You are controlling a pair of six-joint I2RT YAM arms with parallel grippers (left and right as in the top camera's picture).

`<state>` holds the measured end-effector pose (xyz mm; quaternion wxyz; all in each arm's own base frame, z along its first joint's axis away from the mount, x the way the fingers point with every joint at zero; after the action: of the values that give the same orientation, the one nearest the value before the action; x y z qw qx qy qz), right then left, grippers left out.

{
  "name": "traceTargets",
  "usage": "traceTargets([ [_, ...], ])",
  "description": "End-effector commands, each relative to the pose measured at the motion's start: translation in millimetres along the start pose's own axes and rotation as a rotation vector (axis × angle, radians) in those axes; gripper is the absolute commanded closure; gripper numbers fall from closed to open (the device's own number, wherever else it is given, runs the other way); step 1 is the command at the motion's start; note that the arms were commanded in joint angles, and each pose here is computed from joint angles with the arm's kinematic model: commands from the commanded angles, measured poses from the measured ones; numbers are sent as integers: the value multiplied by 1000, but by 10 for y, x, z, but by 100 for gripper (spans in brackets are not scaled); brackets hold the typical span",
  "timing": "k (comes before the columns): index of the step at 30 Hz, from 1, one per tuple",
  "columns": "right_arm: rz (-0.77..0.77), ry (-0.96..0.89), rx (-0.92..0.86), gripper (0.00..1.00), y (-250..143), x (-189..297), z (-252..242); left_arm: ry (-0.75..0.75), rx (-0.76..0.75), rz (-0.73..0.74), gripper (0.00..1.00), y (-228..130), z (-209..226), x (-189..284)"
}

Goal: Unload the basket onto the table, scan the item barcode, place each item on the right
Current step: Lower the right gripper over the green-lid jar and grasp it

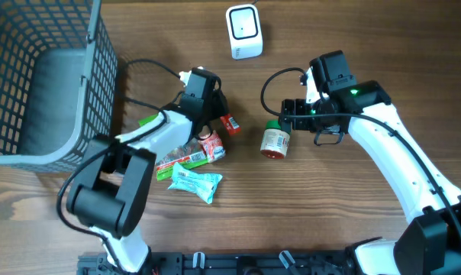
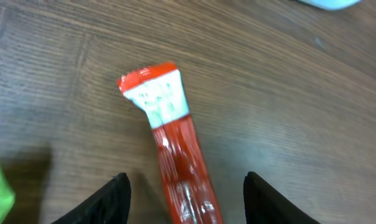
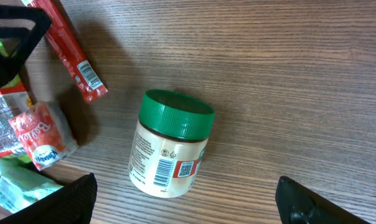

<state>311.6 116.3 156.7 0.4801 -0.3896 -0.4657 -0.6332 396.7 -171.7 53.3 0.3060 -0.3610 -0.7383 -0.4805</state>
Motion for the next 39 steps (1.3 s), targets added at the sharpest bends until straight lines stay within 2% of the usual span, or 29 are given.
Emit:
traceTargets([
  [1, -3, 5, 12, 8, 38, -2, 5, 45, 17, 33, 57, -143, 108, -209],
  [2, -3, 5, 13, 7, 37, -2, 5, 48, 9, 52, 70, -212, 102, -248],
  [3, -1, 4, 14, 4, 34, -2, 3, 57, -7, 77, 92, -293, 84, -248],
  [4, 0, 4, 15, 4, 31, -2, 2, 55, -12, 82, 96, -309, 65, -240],
  [9, 13, -2, -16, 3, 4, -4, -9, 92, -72, 164, 95, -472, 78, -106],
  [12, 14, -2, -17, 3, 0, -7, -9, 67, -171, 150, 91, -388, -2, 89],
  [13, 2, 4, -14, 0, 25, -7, 2, 46, -192, 121, 83, -300, -66, 217],
  [15, -8, 13, -12, 0, 47, -7, 17, 30, -195, 97, 47, -221, -120, 387],
  [16, -6, 16, -12, 0, 44, -7, 21, 27, -217, 93, 39, -205, -129, 444],
  [18, -12, 18, -11, 0, 57, -7, 26, 3, -234, 46, 36, -72, -184, 721],
  [20, -19, 21, -19, 0, 72, -6, 31, -12, -274, -3, 40, 70, -179, 1032],
  [22, -21, 22, -69, 0, 77, -6, 33, -2, -329, -23, 39, 137, -97, 1279],
  [23, -19, 21, -117, 0, 73, -10, 30, 26, -306, -21, 32, 165, 28, 1414],
  [25, -22, 24, -171, 0, 69, -45, 22, 78, -266, 20, 7, 149, 243, 1473],
  [26, -25, 26, -186, 1, 67, -73, 16, 99, -250, 41, 0, 133, 324, 1473],
  [30, -10, 16, -273, 1, -30, -227, -50, 154, -212, 114, 0, 40, 525, 1469],
  [39, 24, -24, -248, 1, -102, -499, -62, 153, -213, 113, 0, 40, 523, 1469],
])
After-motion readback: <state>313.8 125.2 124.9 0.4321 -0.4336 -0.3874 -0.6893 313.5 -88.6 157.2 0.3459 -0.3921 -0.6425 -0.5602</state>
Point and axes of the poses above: each gripper's point midway between its finger pads, its own x axis back along the fingers, its own z axis along the line the jaws close on, y = z × x, the point moved 4 cm from there along x, back along the fingers, and after that the axes turned 5 degrees about -x, right-handed, at the moved point
